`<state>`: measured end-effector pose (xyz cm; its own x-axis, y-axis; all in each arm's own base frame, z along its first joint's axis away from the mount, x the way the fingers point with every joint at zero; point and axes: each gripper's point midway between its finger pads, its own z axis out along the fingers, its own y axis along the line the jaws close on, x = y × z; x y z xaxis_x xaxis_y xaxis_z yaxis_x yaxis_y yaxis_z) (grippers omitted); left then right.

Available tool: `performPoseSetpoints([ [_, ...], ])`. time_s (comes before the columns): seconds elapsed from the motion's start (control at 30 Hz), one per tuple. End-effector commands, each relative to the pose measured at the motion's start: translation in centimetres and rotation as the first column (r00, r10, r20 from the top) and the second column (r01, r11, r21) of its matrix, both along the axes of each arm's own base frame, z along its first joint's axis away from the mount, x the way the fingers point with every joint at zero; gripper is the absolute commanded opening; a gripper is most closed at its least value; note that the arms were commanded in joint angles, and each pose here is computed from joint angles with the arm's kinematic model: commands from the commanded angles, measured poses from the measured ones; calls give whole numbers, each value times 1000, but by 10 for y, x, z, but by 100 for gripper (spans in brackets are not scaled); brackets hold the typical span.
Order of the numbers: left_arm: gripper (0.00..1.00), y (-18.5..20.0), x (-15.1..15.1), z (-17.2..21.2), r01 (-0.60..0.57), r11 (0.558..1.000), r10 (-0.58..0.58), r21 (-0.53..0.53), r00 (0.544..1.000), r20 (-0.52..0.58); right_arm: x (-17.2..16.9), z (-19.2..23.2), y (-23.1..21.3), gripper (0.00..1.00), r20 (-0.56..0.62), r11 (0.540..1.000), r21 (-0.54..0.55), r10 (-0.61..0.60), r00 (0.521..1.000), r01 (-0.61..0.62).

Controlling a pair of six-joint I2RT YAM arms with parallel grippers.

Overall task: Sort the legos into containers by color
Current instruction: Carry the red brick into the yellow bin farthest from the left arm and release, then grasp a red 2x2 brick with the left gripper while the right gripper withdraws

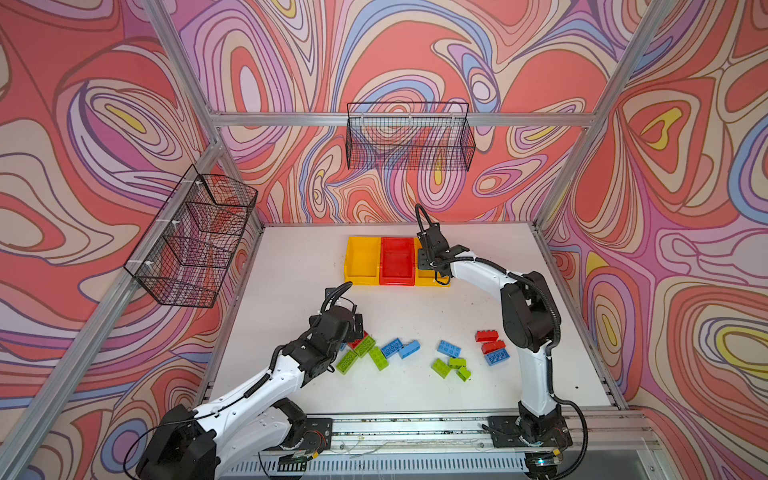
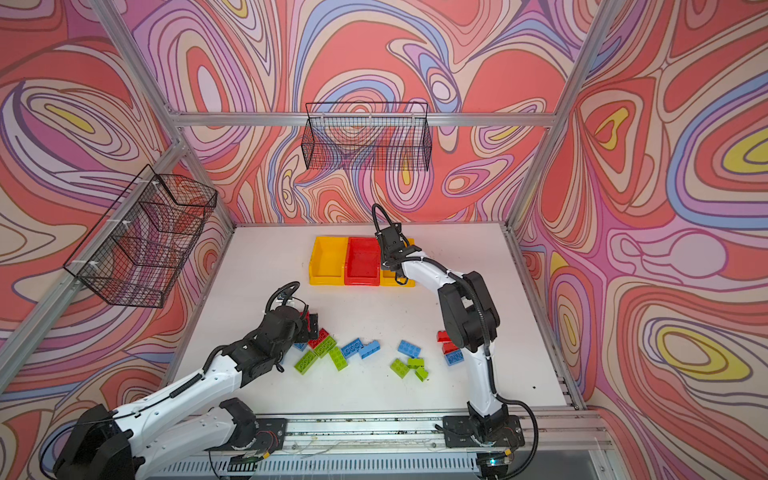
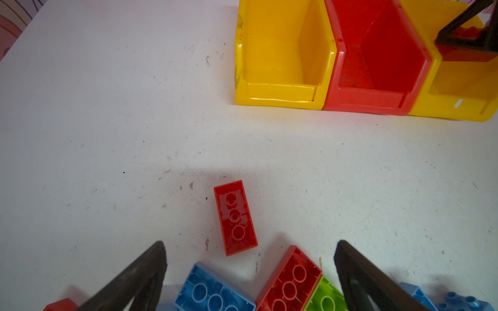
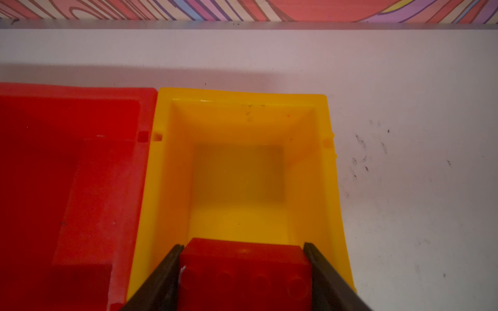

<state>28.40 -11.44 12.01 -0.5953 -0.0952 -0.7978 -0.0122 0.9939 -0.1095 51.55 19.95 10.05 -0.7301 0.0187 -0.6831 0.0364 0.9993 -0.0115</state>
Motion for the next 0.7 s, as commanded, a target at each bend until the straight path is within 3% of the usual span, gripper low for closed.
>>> performPoseSetpoints([
  [0.0, 100, -5, 11, 16, -30, 999, 30, -15, 999, 26, 9, 11, 7, 80, 33, 999, 28, 35, 999, -36],
  [0.07, 100, -5, 15, 14, -42, 999, 42, 1, 999, 11, 7, 19, 9, 92, 48, 998, 46, 47, 998, -49],
  [0.13, 100, -7, 19, 12, -47, 999, 47, 16, 999, -4, 5, 32, 6, 98, 69, 998, 48, 37, 997, -41],
  [0.47, 99, -14, 33, -14, -59, 998, 61, 19, 989, -136, -49, 71, -10, 98, 111, 987, 152, 34, 993, -51],
  [0.67, 88, -1, 36, -41, -111, 993, 101, -28, 967, -234, -88, 76, -20, 98, 108, 981, 183, 43, 993, -62],
])
